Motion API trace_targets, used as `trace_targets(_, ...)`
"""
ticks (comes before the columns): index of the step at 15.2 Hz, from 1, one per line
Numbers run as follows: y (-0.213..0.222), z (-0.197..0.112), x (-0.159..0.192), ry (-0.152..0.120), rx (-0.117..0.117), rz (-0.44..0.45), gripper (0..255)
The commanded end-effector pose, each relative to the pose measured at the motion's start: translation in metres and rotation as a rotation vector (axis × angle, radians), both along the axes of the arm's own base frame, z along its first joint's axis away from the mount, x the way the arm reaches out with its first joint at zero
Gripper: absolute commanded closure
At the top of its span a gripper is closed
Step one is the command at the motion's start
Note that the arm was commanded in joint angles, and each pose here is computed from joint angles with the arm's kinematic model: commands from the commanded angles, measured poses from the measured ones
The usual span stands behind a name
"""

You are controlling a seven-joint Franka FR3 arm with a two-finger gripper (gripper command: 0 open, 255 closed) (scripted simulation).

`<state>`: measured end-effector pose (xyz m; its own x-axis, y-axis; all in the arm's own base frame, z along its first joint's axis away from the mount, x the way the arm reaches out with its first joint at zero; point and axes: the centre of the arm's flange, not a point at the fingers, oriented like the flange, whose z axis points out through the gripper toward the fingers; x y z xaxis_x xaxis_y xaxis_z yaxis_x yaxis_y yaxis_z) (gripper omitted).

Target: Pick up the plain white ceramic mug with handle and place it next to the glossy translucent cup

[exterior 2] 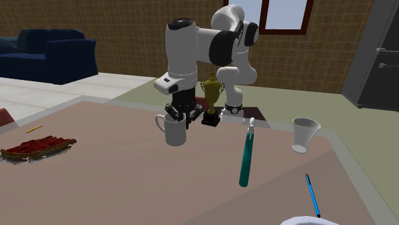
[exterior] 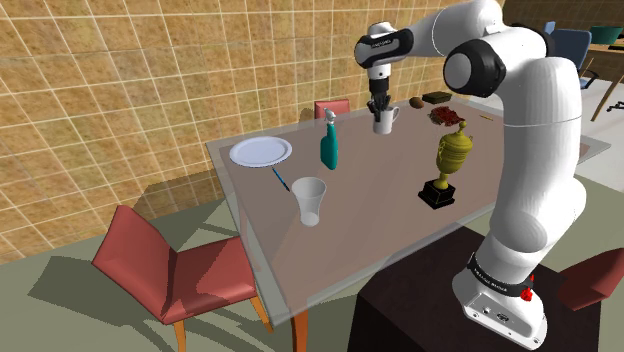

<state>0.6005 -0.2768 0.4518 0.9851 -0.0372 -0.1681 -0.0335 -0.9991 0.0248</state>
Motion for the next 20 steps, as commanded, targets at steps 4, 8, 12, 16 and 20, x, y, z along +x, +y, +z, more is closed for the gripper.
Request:
trace_targets(4,0.0,0.027,0.0,0.0,0.0,0.0,255)
trace_targets(8,0.0,0.048,0.0,0.0,0.0,0.0,255)
trace_targets(12,0.0,0.069,0.0,0.0,0.0,0.0,255)
trace_targets(16,0.0,0.091,0.0,0.0,0.0,0.0,255)
trace_targets(20,0.025,0.101,-0.009,0.0,0.0,0.0,255)
